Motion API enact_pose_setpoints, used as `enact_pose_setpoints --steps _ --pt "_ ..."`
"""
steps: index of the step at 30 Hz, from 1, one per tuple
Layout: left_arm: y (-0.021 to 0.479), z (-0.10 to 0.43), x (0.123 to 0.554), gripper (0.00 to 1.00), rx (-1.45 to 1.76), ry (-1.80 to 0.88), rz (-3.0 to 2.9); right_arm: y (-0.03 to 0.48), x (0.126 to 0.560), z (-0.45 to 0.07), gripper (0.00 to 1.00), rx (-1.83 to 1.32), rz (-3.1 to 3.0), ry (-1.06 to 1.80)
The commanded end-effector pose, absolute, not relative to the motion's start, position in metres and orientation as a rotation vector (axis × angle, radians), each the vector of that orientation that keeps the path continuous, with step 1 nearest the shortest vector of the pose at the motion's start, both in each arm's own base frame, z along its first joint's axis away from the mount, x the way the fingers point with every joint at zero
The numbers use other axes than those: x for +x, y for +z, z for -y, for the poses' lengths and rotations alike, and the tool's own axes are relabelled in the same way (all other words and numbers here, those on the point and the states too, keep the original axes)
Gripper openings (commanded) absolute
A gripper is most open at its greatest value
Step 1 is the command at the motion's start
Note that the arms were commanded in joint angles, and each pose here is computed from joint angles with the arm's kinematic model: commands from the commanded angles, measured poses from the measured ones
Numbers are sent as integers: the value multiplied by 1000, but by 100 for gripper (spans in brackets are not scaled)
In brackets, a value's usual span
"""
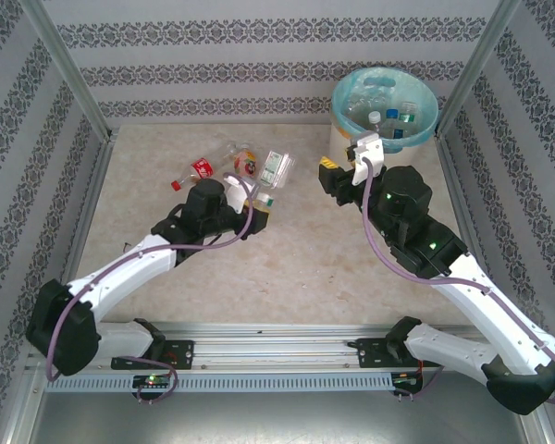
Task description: Put the plastic bottles in the bin
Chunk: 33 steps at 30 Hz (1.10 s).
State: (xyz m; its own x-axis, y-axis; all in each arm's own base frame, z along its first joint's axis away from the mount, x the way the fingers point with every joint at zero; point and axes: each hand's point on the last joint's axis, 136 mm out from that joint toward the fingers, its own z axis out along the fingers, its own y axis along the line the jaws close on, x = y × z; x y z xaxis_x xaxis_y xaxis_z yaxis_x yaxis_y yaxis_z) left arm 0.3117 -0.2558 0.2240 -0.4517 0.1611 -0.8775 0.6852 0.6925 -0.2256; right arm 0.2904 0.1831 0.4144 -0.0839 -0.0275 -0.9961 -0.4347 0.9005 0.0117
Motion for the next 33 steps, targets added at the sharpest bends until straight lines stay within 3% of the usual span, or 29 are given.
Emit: enact_pose_setpoints --steps 1,15,22,33 --pt "268 263 306 36 677 -756 -1770 430 283 -187 53 -349 -1571 412" --pt "313 281 270 34 804 -965 -1529 451 246 -221 57 -523 -1362 673" --pt "322 289 251 34 909 -1047 -1467 462 234 -252 73 -630 -1320 859" --pt "327 279 258 32 862 -958 -1470 442 270 -275 80 -514 -1502 961"
